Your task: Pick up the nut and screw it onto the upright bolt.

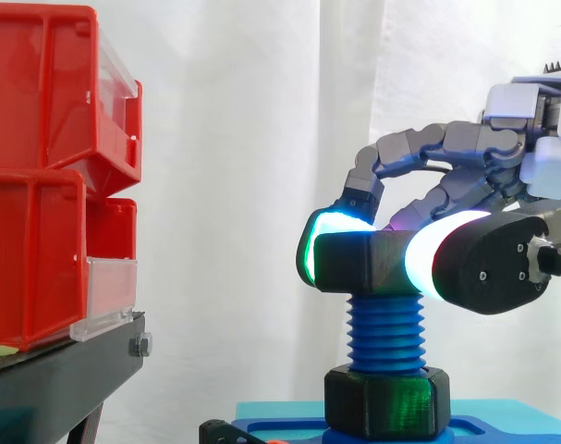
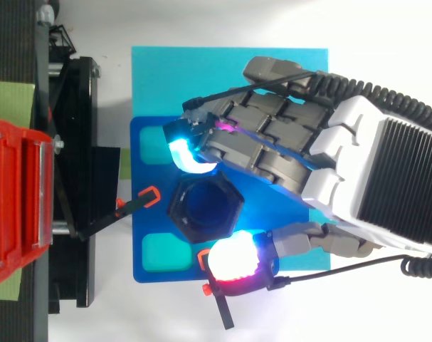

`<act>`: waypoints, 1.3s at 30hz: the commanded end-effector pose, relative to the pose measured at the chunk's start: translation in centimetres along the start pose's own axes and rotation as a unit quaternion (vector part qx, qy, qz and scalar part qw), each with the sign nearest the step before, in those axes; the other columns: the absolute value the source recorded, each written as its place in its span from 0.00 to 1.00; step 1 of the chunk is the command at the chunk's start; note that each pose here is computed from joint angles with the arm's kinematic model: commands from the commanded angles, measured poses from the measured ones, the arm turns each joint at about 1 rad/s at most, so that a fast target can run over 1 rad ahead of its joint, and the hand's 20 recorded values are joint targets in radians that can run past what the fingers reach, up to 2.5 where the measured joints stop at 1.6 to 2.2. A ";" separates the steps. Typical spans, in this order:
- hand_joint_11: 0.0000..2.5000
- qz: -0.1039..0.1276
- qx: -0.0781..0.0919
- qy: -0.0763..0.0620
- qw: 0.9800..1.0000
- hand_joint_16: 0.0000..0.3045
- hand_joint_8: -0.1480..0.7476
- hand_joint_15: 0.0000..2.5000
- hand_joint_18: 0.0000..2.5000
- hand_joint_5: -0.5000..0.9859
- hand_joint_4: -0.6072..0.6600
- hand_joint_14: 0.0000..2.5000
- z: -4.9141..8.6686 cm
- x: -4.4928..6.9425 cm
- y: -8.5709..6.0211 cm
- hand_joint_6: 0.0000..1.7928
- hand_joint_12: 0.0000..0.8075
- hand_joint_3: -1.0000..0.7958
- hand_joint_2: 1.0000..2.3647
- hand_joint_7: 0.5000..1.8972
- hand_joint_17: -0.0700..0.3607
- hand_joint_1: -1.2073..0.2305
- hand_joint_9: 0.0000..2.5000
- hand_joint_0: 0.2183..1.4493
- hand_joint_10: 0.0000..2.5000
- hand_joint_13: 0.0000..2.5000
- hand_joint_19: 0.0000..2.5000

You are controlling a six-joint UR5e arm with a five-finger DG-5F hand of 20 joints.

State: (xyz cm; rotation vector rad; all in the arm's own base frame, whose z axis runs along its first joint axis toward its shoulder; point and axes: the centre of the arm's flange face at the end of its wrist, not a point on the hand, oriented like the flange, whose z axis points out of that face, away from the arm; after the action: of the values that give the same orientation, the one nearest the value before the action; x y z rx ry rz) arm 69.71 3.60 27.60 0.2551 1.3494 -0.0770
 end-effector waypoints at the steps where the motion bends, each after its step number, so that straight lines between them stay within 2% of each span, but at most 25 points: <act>1: 0.00 -0.002 0.000 0.003 1.000 0.11 0.47 0.02 0.29 0.23 0.66 0.00 -0.1 0.1 -0.1 0.33 0.31 0.28 0.00 0.44 0.33 0.46 0.29 0.25 0.00 0.35 0.07; 6: 0.00 -0.004 -0.001 0.008 1.000 0.11 0.47 0.02 0.29 0.23 0.66 0.00 -0.2 0.2 0.0 0.33 0.31 0.28 0.00 0.44 0.33 0.46 0.28 0.25 0.00 0.35 0.07; 23: 0.00 -0.005 0.003 0.007 1.000 0.11 0.47 0.03 0.30 0.23 0.66 0.00 0.0 0.1 -0.5 0.33 0.31 0.28 0.00 0.44 0.33 0.46 0.29 0.25 0.00 0.36 0.07; 39: 0.00 -0.006 -0.001 0.008 1.000 0.11 0.47 0.03 0.30 0.23 0.66 0.00 -0.1 0.2 -0.5 0.33 0.31 0.28 0.00 0.44 0.33 0.46 0.29 0.25 0.00 0.36 0.08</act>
State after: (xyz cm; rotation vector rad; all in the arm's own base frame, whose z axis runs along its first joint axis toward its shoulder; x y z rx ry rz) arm 69.60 3.12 27.38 0.2484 1.3663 -0.0846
